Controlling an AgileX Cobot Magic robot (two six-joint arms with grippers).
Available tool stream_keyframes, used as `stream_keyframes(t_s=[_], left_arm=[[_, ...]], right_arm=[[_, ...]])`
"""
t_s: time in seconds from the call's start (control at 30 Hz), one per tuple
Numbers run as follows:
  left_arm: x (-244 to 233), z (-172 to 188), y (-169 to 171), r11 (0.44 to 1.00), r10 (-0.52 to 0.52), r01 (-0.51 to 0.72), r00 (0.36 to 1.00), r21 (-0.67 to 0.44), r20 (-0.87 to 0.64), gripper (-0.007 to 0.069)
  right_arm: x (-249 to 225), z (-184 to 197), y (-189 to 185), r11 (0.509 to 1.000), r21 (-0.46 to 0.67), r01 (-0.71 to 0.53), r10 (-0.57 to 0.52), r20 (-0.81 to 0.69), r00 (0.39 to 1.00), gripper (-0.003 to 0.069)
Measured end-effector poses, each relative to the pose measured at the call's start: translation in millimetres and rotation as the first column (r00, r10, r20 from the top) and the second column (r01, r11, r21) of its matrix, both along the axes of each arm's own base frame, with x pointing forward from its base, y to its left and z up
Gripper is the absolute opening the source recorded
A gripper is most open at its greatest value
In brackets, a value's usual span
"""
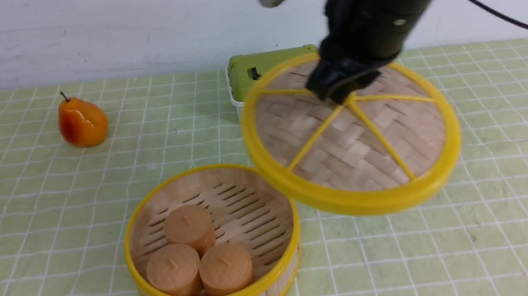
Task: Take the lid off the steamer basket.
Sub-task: Use the right arm to place the steamer lid on the table
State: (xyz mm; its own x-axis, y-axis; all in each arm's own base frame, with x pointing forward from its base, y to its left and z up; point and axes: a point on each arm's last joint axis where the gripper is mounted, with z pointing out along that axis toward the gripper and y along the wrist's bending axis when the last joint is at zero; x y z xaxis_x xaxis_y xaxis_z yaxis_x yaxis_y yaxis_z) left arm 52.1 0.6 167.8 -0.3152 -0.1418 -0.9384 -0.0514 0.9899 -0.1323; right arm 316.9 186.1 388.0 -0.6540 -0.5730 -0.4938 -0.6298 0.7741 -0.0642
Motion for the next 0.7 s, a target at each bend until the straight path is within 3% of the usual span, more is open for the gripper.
stream_keyframes(t_s=[0.2, 0.5, 0.7], left_arm=[[0.0, 0.0, 0.0, 1.0, 0.0, 0.0, 1.0, 0.0, 0.0, 0.0239], [0.0, 0.0, 0.0, 1.0, 0.0, 0.0, 1.0, 0.0, 0.0, 0.0239], [0.0, 0.0, 0.0, 1.0, 0.0, 0.0, 1.0, 0.0, 0.0, 0.0239]], right_arm=[[10.0, -58.1, -68.7, 0.979, -0.014, 0.205, -0.205, -0.098, 0.974, 0.0076], [41.4, -151.5, -68.2, 0.959, 0.043, 0.279, -0.273, -0.108, 0.956, 0.0076], [54.0, -187.2, -63.7, 0.953, 0.029, 0.303, -0.295, -0.159, 0.942, 0.0081]])
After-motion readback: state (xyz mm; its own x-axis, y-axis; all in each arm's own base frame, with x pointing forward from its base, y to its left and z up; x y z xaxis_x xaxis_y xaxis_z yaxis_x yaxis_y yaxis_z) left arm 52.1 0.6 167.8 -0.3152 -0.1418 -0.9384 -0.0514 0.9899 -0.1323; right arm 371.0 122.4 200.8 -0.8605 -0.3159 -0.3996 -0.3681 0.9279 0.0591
